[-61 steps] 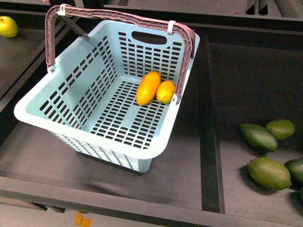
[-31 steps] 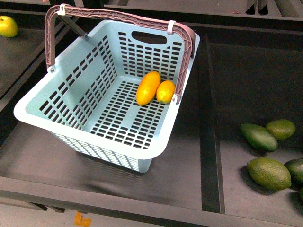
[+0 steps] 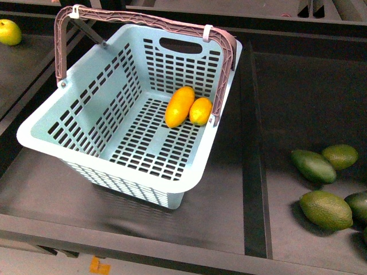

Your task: Pick lemon and mango into basket

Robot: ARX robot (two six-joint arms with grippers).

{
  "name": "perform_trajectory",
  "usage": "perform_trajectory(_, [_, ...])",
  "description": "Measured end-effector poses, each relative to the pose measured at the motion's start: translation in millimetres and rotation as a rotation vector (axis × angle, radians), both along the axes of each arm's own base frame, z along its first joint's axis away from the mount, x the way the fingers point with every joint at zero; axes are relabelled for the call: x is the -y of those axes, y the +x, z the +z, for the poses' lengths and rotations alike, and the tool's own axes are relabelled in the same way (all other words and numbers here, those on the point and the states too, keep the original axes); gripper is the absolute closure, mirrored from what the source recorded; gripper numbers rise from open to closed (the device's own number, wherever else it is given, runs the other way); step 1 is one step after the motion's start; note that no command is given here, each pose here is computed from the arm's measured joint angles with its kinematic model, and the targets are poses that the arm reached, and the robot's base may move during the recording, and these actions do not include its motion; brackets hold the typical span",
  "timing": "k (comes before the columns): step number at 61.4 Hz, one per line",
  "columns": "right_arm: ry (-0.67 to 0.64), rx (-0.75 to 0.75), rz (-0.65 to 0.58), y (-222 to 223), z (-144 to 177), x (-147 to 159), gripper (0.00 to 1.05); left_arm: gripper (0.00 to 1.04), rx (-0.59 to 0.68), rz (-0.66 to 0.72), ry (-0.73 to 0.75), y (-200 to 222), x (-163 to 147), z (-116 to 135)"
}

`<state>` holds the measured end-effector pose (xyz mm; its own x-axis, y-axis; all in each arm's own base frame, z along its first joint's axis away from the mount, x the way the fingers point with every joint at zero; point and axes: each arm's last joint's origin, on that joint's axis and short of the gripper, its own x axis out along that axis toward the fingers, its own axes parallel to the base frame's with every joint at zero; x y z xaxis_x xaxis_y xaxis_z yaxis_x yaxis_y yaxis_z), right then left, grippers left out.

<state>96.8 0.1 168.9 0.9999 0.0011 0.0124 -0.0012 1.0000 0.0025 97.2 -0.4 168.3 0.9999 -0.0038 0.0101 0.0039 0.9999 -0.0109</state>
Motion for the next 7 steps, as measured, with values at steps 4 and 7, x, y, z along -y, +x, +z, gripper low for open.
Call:
perform_trajectory(4, [0.000,0.000,0.000,0.0,0.0,0.0,0.09,0.06,0.000,0.000,0.002,0.0,0.0,0.0])
perform_trajectory(7, [0.000,0.000,0.000,0.0,0.0,0.0,0.09,0.07,0.000,0.000,0.002,0.0,0.0,0.0])
